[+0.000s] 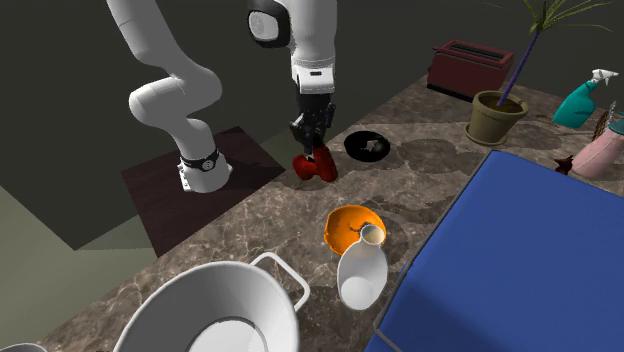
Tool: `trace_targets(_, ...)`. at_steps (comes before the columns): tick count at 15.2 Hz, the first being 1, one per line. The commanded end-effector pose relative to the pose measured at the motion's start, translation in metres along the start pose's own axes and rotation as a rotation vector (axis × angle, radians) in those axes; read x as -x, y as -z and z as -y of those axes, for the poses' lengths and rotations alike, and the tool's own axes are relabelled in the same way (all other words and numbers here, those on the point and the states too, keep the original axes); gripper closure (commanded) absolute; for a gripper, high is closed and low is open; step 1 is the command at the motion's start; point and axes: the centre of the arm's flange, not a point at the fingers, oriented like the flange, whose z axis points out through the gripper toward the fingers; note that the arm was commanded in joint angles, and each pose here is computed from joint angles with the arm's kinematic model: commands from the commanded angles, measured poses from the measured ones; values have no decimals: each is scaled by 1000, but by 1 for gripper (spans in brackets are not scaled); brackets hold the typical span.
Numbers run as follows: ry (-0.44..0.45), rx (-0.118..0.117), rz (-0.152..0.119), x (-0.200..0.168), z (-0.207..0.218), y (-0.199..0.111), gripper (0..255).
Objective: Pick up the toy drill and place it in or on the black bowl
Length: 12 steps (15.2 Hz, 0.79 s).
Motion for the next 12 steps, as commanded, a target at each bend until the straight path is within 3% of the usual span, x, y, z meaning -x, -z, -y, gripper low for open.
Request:
trace_targets(1,-1,0,0,2,27,-2,255)
trace_targets(12,-1,0,0,18,169,20,255)
